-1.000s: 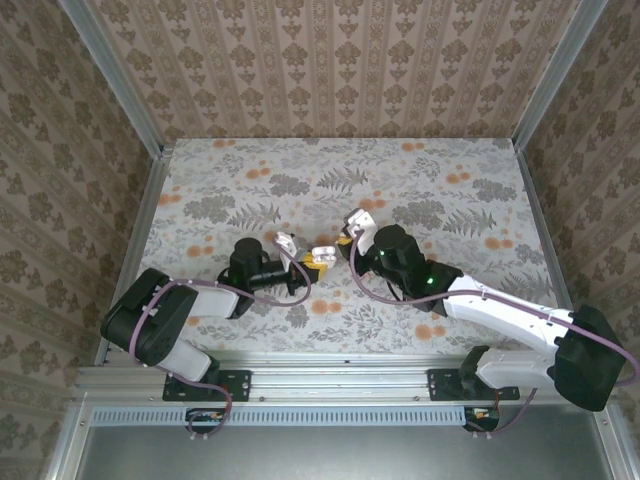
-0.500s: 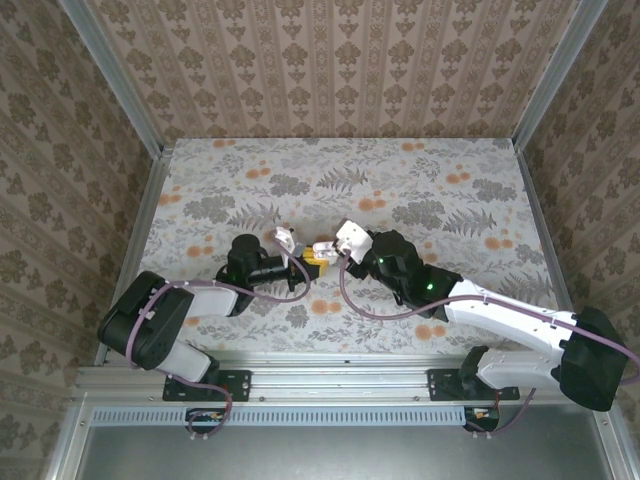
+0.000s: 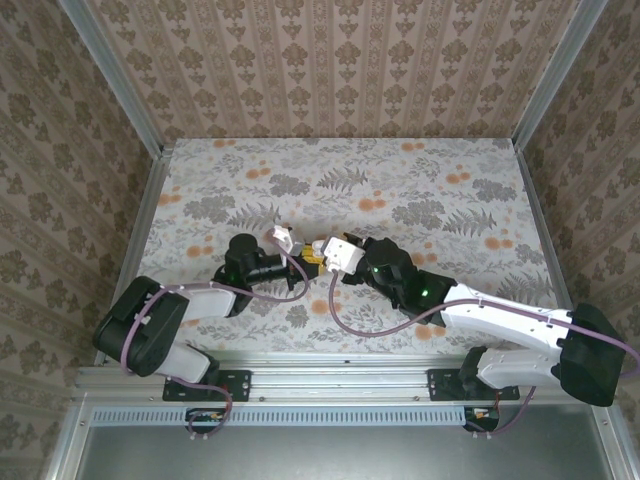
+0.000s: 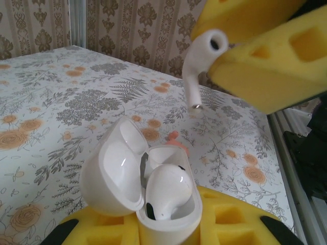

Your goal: Insert wireless bluetooth earbuds into charging case

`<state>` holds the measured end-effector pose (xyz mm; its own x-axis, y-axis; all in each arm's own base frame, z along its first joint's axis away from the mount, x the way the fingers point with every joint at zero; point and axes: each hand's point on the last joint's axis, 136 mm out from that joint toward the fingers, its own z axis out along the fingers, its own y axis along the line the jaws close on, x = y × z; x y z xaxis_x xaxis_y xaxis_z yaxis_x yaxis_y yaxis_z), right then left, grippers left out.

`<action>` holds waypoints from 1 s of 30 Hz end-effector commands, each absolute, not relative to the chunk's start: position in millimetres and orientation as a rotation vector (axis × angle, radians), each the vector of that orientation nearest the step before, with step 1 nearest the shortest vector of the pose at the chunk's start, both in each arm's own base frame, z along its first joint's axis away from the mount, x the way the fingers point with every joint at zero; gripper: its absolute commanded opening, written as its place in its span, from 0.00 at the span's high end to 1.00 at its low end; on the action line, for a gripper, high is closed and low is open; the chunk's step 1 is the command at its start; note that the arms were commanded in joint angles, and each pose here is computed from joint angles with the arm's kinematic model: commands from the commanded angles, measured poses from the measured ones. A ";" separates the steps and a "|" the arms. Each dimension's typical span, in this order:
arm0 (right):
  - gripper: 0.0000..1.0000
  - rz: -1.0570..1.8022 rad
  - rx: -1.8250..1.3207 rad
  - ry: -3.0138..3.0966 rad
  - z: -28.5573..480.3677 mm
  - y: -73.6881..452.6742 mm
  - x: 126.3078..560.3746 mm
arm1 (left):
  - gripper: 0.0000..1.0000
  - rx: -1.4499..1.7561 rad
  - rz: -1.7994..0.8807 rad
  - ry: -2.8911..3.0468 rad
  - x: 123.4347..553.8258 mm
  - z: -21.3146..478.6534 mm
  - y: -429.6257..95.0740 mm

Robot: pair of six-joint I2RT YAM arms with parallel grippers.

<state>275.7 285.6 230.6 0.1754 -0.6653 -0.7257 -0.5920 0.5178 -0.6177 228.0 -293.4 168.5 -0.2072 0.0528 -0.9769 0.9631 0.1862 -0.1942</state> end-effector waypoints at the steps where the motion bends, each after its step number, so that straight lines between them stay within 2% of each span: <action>1: 0.80 -0.139 -1.166 1.454 228.2 284.7 277.3 | 0.90 1.026 -1.195 1.421 227.2 190.7 -293.5; 30: 0.82 -0.264 -1.274 1.400 214.6 283.4 274.2 | 0.90 1.028 -1.175 1.375 224.0 208.9 -291.0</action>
